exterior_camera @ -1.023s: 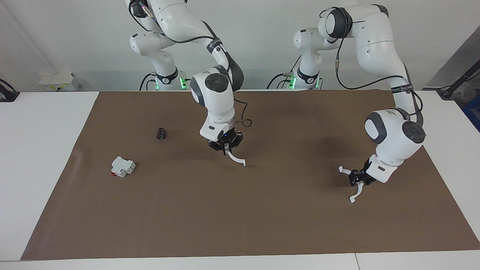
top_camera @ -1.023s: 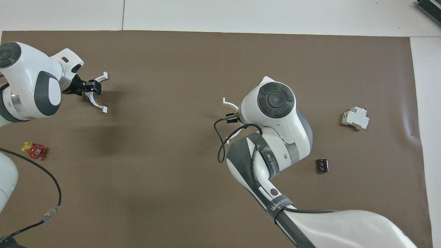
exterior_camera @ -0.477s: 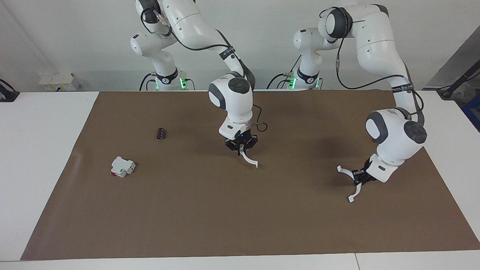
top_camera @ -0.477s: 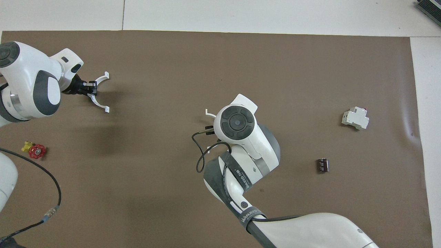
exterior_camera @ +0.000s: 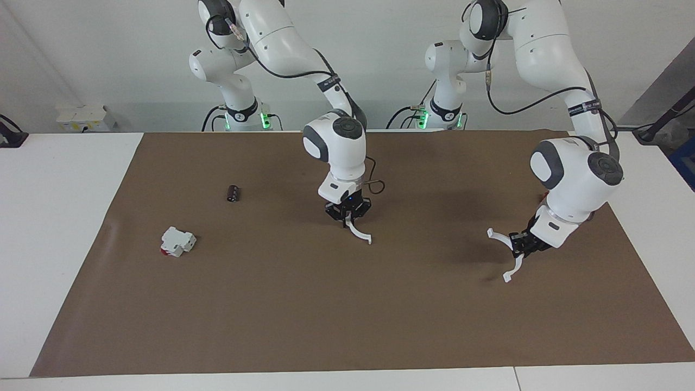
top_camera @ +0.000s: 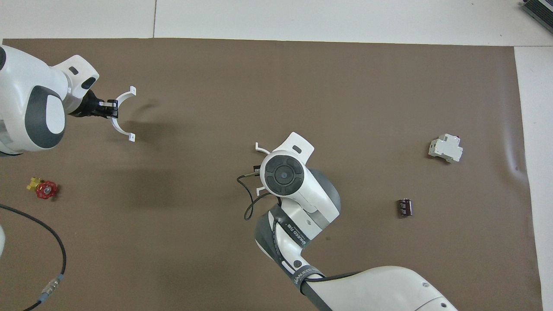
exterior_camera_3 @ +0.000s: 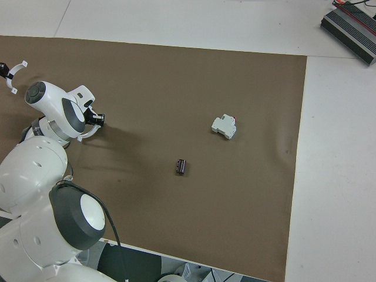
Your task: Assemble drain pipe with both arms
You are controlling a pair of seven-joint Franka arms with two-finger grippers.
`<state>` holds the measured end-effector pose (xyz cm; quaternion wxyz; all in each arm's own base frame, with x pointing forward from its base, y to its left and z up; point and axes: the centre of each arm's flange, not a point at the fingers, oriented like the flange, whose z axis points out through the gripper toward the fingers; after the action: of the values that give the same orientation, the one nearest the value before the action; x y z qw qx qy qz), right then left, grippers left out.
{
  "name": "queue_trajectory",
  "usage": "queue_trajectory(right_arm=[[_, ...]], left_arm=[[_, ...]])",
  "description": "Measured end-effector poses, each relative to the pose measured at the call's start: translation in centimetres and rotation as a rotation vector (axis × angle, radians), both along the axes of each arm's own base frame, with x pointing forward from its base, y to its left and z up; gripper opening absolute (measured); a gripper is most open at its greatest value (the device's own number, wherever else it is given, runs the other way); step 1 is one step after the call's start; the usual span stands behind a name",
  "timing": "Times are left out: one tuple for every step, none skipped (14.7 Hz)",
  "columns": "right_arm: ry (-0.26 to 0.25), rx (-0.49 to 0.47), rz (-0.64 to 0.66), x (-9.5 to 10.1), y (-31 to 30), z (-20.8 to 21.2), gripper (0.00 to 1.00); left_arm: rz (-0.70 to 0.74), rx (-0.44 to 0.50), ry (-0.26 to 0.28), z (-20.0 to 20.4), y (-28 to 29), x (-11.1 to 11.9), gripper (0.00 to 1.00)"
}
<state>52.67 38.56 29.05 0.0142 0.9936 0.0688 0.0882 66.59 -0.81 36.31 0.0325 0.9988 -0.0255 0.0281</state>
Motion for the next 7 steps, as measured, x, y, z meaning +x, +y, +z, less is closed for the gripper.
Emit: queue_trajectory(right_arm=[[-0.003,-0.010,0.007,-0.1,-0.1,-0.1,0.21],[-0.003,-0.011,0.008,-0.1,-0.1,-0.2,0.21],[-0.003,-0.011,0.007,-0.1,-0.1,-0.2,0.22],[-0.003,-0.011,0.007,-0.1,-0.1,-0.2,0.24],[-0.003,-0.010,0.004,-0.1,-0.1,-0.2,0.25],[-0.005,-0.009,-0.001,-0.1,-0.1,-0.2,0.32],[-0.009,-0.004,-0.008,0.0,0.0,0.0,0.41]], left_arm=[[0.005,-0.002,0.006,0.2,-1.1,-0.6,0.20],[0.008,-0.003,0.013,0.2,-2.4,-1.0,0.20],[0.008,-0.004,0.023,0.0,-3.8,-1.5,0.20],[0.004,-0.004,0.034,-0.4,-5.1,-2.0,0.20],[-0.006,-0.003,0.044,-0.8,-6.6,-2.5,0.20],[-0.009,-0.002,0.050,-1.0,-8.0,-2.9,0.20],[-0.002,0.002,0.053,-1.1,-9.4,-3.2,0.20]])
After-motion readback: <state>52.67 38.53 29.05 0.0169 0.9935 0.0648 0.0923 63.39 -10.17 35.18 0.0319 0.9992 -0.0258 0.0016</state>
